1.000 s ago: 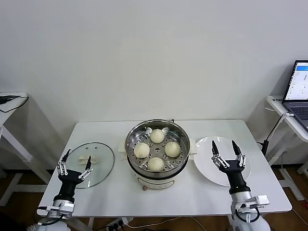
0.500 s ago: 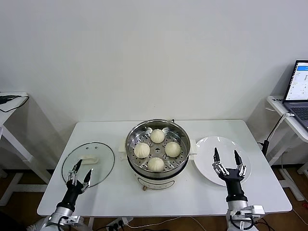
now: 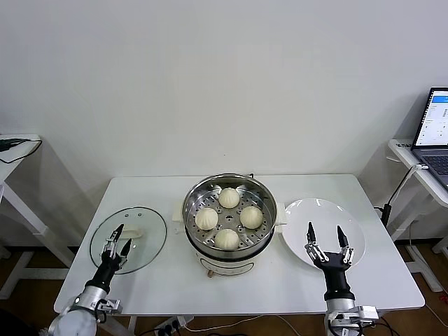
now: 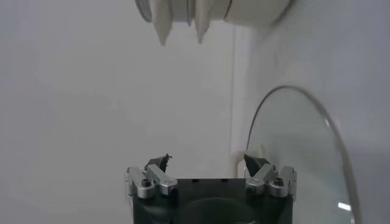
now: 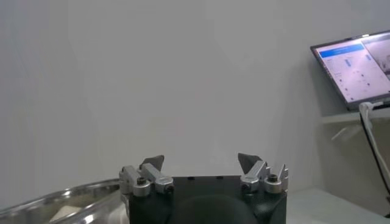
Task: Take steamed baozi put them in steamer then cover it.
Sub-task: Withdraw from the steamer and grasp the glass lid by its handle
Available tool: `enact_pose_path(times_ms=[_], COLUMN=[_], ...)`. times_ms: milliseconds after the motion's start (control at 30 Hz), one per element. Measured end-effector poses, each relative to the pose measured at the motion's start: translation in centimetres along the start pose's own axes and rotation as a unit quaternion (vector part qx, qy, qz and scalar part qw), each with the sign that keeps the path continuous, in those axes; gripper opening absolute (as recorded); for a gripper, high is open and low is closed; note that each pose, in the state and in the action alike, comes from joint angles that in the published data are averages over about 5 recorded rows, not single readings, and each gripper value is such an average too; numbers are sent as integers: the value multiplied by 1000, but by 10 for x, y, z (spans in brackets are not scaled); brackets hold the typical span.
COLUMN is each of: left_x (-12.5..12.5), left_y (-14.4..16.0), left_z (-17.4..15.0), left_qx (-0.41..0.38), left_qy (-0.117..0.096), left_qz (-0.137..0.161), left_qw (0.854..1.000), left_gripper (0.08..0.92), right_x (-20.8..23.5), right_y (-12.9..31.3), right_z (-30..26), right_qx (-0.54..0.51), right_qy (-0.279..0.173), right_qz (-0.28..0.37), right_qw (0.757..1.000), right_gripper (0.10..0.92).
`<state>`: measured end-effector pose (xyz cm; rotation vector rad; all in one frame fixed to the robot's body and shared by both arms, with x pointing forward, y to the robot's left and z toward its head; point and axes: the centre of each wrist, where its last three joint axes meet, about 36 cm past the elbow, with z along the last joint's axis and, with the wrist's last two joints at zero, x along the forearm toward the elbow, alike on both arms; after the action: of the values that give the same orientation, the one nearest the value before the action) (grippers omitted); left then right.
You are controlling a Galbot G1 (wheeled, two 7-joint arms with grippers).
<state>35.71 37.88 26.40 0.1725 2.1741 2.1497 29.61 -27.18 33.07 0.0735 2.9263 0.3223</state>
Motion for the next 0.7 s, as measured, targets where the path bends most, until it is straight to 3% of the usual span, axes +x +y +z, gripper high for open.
enact_pose_path(times_ms=[700], left_x=[-46], left_y=[-11], left_z=[15], left_qx=[-25], left_qy=[30], left_qz=[13], left_qw=[999], left_gripper=[823], right_x=[2], right_y=[2], right_z=[5], right_qx=[5], right_qy=[3], right_qz=[2], right_qw=[1000], right_gripper=[823])
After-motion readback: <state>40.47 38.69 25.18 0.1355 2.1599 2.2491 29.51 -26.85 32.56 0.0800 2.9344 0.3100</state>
